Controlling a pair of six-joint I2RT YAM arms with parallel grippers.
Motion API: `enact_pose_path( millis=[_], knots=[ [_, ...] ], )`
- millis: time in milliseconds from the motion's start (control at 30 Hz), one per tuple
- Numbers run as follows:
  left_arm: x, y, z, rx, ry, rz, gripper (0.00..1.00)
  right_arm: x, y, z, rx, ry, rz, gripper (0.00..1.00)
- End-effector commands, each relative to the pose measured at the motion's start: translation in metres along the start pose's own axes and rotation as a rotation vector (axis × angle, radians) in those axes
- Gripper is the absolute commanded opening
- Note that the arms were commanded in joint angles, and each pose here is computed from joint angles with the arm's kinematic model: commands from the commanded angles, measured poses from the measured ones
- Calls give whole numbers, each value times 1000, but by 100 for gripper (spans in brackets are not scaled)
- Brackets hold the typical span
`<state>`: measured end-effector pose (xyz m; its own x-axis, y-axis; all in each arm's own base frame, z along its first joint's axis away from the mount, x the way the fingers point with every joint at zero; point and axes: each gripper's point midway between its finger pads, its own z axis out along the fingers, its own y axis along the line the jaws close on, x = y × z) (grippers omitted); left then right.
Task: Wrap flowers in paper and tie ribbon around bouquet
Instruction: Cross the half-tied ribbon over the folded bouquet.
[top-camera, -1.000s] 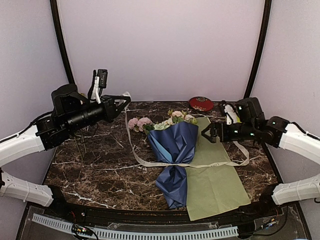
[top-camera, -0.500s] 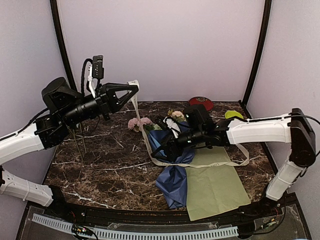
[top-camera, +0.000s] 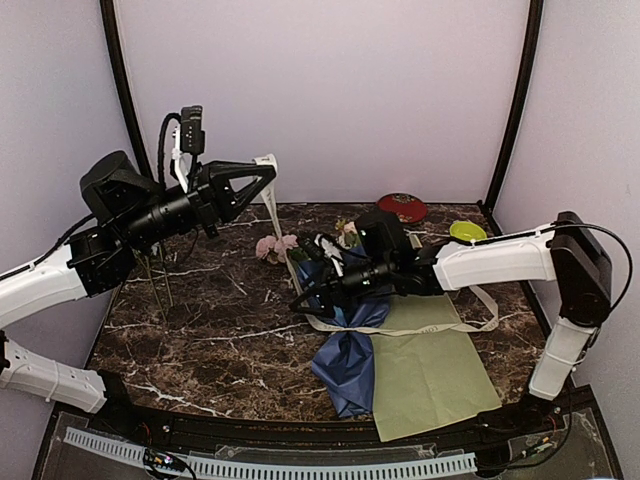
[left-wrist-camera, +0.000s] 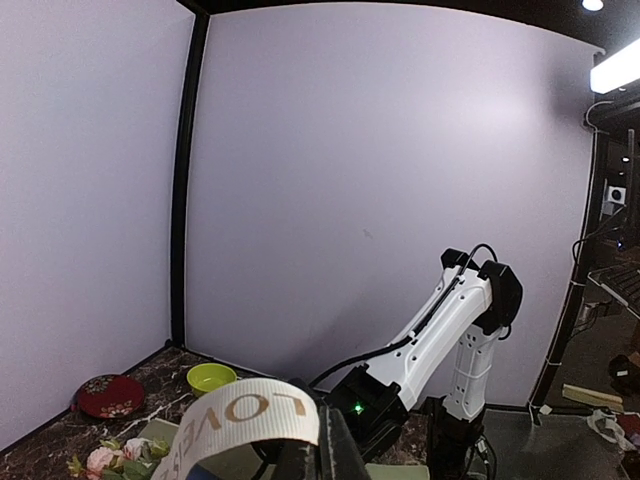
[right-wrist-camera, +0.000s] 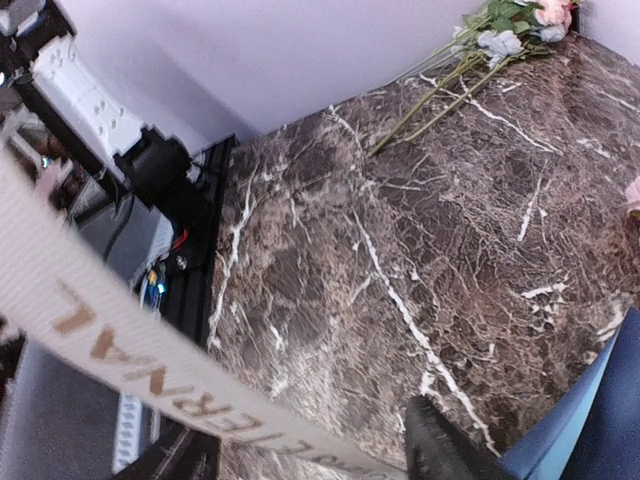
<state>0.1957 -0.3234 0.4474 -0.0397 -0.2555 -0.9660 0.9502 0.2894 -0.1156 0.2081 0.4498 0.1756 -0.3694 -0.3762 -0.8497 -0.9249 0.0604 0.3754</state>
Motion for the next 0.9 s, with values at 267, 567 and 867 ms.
enact_pose_path(
  millis=[267,567,867],
  knots=[
    [-9,38,-17,-260,-25,27,0,-12,13,-10,-33,-37,-7,0],
    [188,135,-99,-859,503,-102,0,-6,13,-44,107,-83,68,0],
    [292,122,-118,-778,688,-208,25,11,14,-49,118,-59,128,0]
  ],
)
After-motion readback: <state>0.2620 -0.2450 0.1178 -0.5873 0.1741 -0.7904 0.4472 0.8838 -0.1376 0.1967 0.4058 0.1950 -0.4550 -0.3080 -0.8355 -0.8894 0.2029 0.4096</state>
